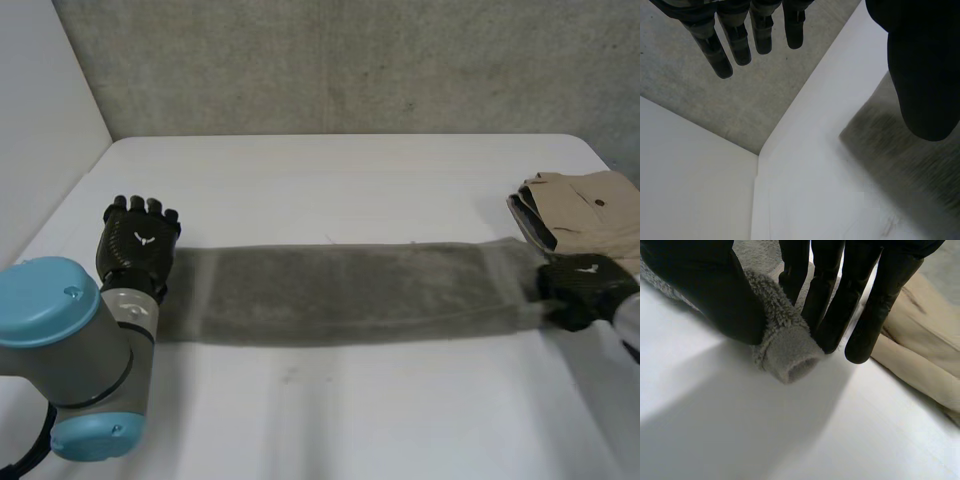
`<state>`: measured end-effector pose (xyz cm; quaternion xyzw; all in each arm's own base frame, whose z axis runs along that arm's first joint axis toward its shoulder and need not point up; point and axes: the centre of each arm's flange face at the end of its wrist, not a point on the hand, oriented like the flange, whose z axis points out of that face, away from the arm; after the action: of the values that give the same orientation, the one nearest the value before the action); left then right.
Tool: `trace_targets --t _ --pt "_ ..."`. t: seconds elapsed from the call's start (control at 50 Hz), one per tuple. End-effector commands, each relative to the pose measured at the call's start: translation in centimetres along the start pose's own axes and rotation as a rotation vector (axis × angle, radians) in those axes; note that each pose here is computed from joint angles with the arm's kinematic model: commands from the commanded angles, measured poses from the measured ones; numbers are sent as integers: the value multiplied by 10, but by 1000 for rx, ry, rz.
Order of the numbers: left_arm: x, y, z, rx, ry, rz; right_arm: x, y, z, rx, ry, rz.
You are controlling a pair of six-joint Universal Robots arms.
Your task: Fold the laundry.
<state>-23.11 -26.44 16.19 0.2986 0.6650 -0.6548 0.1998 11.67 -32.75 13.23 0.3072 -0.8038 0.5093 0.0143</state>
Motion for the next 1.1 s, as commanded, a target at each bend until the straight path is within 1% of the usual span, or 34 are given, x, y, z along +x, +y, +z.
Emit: trace_targets --t 0.02,0.08,0.14,0.22,0.28,0.3,0.36,0.38,0.44,0.46,0.5,0.52,0.58,0.6,0.64,0.66,0.68,0.74,0.76,0.78,0.84,0.88,0.98,1.0,1.06,1.08,1.1 --pt "-3 -2 -4 6 -4 0 74 28 -27 -124 187 -129" --pt "-3 -2 -6 6 -2 2 89 34 -33 -163 221 -188" --pt "-2 -3 -7 9 0 3 91 27 -37 -157 238 -212" --pt "-3 -6 -8 17 -2 2 80 5 -40 -94 239 -259" --pt "-5 -8 -9 24 -5 0 52 -30 -40 19 207 -312" --pt "-5 -8 -10 24 -5 0 36 -51 -41 92 194 -337" --pt "-7 -9 -10 25 -10 -1 9 -77 -42 184 176 -368" --pt "-8 -9 -10 27 -13 -2 -9 -93 -42 241 167 -393" --pt "-9 -10 -10 28 -16 -3 -43 -119 -43 345 140 -448" --pt "-10 -10 -10 29 -17 -4 -72 -133 -44 414 95 -482" --pt "-11 -10 -10 29 -22 -5 -107 -145 -45 485 31 -520" --pt "-12 -11 -10 32 -26 -6 -137 -153 -47 545 -31 -544" --pt "-13 -12 -11 34 -30 -7 -183 -162 -52 621 -129 -577" --pt "-14 -12 -11 33 -33 -8 -209 -163 -54 653 -188 -593" --pt "-15 -13 -11 33 -37 -9 -233 -160 -53 668 -241 -612" --pt "-15 -13 -11 34 -38 -9 -244 -157 -51 671 -269 -622" --pt "-17 -13 -12 34 -41 -10 -265 -150 -50 685 -326 -644" --pt "-19 -12 -13 32 -46 -10 -294 -139 -50 712 -416 -683" --pt "-22 -12 -13 30 -52 -13 -311 -131 -52 732 -478 -709" --pt "-23 -12 -13 30 -56 -14 -318 -127 -54 743 -506 -723" --pt "-27 -13 -14 31 -65 -19 -330 -122 -54 765 -542 -753" --pt "-28 -14 -14 33 -67 -23 -329 -124 -54 765 -533 -751" --pt "-31 -19 -14 50 -67 -28 -318 -134 -63 730 -502 -681" --pt "-31 -22 -14 61 -68 -30 -309 -141 -68 713 -488 -631" --pt "-30 -28 -15 86 -59 -36 -282 -148 -65 644 -441 -520" --pt "-29 -35 -15 112 -47 -43 -258 -149 -59 575 -400 -432" --pt "-26 -38 -17 128 -35 -49 -246 -148 -57 539 -377 -386"
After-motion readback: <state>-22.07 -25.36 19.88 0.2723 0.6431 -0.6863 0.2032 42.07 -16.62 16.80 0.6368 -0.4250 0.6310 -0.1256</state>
